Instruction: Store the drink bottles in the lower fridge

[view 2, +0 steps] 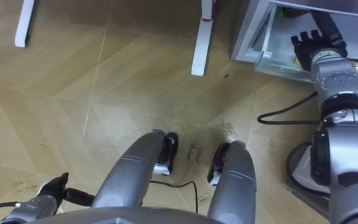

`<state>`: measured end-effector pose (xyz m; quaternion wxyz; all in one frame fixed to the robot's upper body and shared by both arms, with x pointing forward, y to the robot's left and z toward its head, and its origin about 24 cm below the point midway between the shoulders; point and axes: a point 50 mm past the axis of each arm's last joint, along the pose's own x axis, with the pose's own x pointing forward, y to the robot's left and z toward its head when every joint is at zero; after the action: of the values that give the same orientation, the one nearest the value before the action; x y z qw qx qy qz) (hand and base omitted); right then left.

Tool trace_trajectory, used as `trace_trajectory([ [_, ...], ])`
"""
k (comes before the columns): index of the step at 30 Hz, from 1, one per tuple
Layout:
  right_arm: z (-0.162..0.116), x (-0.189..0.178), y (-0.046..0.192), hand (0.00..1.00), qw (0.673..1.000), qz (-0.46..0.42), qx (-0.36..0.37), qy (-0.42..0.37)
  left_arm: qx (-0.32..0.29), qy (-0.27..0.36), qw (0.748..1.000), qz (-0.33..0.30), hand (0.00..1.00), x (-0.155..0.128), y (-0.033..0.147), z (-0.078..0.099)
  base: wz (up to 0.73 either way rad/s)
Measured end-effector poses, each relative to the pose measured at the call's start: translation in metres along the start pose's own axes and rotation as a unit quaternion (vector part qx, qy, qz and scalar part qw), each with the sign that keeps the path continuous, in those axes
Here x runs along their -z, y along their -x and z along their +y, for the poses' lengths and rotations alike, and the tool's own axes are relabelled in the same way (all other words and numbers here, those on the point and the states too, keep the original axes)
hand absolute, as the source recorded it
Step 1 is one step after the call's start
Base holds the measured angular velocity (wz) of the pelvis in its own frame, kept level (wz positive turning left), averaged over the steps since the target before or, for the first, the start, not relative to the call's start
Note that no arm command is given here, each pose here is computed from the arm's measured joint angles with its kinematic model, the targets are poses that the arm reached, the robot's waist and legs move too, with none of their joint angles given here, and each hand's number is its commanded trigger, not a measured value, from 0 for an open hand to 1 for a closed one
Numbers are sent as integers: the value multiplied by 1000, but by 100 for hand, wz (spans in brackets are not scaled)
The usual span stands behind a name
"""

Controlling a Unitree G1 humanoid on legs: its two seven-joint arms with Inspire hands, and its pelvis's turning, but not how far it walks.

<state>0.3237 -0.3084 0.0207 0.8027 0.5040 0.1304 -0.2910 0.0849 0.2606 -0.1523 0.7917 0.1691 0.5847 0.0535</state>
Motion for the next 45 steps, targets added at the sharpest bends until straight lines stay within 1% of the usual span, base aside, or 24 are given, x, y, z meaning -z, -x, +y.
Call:
trace_trajectory([
  [6, -18, 8, 1, 0, 998, 30, 10, 47, 13, 10, 1000, 7, 0, 2, 0, 1, -9],
  [11, -40, 13, 5, 0, 996, 46, 16, 80, 22, 17, 1000, 12, 0, 5, 0, 2, -5],
  [13, -55, 15, 8, 0, 993, 54, 14, 106, 21, 37, 999, 21, 0, 9, 0, 6, -7],
  [14, -59, 15, 9, 0, 992, 56, 14, 117, 19, 42, 999, 22, 0, 10, 0, 8, -13],
  [17, -86, 18, 16, 0, 987, 68, 21, 141, 15, 49, 998, 37, 0, 19, 0, 11, -21],
  [19, -113, 21, 26, 0, 981, 85, 33, 169, 19, 53, 997, 47, 0, 28, 2, 13, -24],
  [21, -130, 23, 35, 0, 975, 95, 31, 197, 17, 58, 997, 55, 0, 35, 4, 13, -25],
  [23, -155, 24, 47, 0, 969, 110, 54, 216, 9, 60, 996, 68, 0, 46, 6, 13, -24],
  [24, -161, 25, 51, 0, 968, 112, 62, 217, 6, 60, 996, 70, 0, 48, 7, 13, -9],
  [26, -186, 29, 65, 0, 967, 122, 87, 208, -1, 74, 994, 80, 0, 57, 9, 14, 0],
  [27, -194, 30, 70, 0, 966, 126, 97, 206, -2, 74, 994, 83, 0, 60, 10, 14, 3],
  [28, -210, 32, 81, 0, 962, 133, 116, 206, -4, 78, 993, 88, 0, 65, 11, 13, 0],
  [29, -216, 35, 85, 0, 960, 138, 125, 208, -5, 78, 993, 90, 0, 68, 12, 13, -8],
  [31, -239, 48, 103, 0, 951, 165, 154, 212, -8, 83, 991, 100, 0, 76, 15, 9, -16],
  [34, -257, 63, 120, 0, 941, 191, 179, 214, -9, 89, 991, 100, 0, 77, 15, 8, -3],
  [36, -263, 69, 126, 0, 934, 202, 192, 223, -15, 86, 991, 97, 0, 76, 15, 8, -2],
  [38, -271, 77, 134, 0, 913, 229, 206, 269, -18, 84, 992, 95, 0, 74, 15, 3, -2],
  [41, -277, 88, 140, 0, 892, 253, 219, 305, -7, 80, 992, 96, 0, 73, 15, -6, 0],
  [45, -283, 90, 144, 0, 874, 266, 242, 328, -8, 82, 991, 106, 0, 78, 16, -11, -12],
])
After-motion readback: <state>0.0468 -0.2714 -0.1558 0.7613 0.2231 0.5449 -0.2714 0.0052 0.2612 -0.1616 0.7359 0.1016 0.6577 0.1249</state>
